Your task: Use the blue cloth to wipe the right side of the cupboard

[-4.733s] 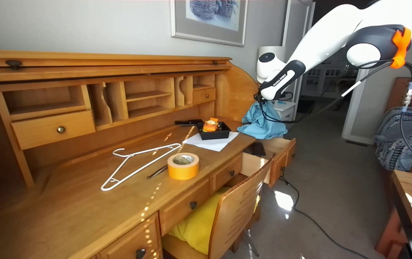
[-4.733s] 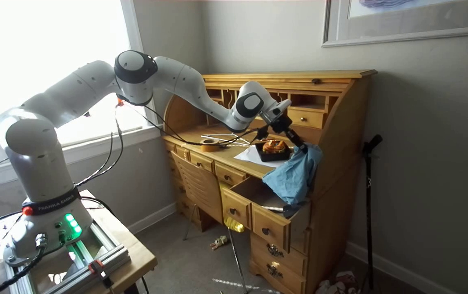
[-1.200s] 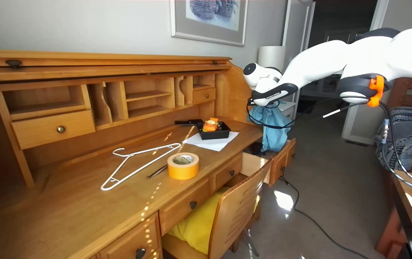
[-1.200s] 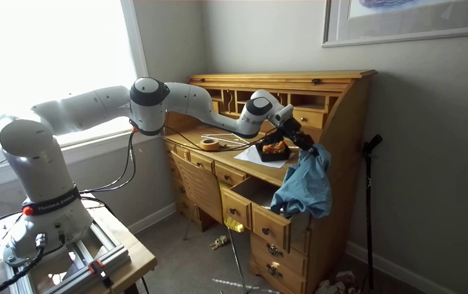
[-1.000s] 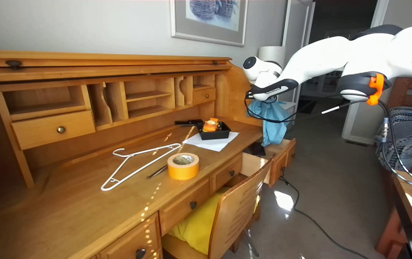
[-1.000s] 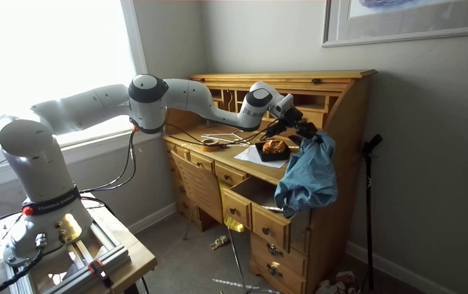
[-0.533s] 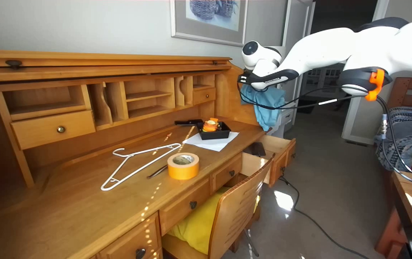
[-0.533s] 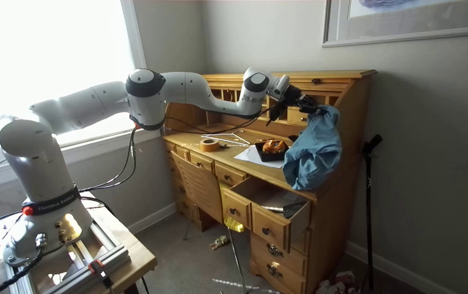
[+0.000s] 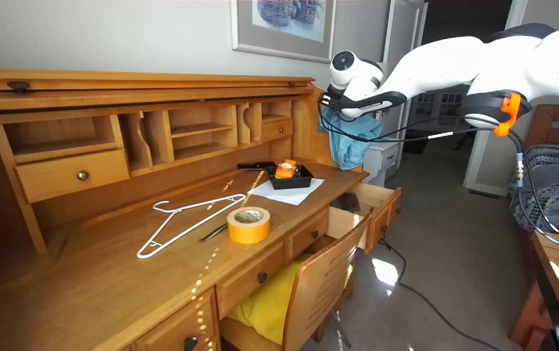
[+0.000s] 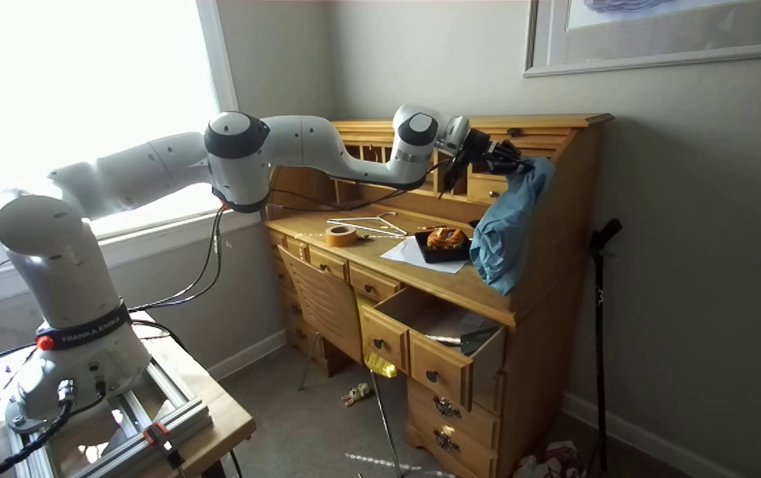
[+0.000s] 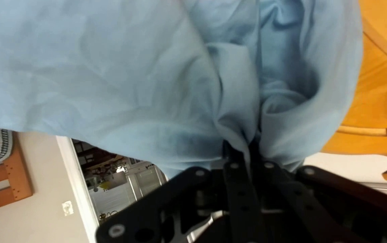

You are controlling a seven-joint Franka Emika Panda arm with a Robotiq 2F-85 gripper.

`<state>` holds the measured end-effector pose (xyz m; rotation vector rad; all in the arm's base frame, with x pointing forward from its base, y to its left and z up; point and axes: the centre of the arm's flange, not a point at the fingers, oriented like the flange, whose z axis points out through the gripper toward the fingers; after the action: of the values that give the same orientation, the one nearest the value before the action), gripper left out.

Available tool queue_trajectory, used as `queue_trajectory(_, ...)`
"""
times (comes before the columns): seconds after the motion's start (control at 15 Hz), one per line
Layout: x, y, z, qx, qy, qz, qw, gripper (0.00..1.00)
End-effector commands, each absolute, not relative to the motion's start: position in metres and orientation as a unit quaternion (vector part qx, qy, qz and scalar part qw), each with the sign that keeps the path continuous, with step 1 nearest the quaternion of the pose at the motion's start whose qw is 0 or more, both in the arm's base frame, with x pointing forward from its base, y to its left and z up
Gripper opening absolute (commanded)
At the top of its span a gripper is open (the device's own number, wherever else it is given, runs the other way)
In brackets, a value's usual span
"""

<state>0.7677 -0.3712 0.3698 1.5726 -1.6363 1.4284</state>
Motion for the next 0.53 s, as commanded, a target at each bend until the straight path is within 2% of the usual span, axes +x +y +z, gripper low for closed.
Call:
queue_trajectory(0.0,0.777,-0.402,0.35,0.56,-0.618,0.498,0.238,0.01)
queue_trajectory(0.47,0.735,-0.426,0.256,0.597,-0.627,0.37,0.337,0.01)
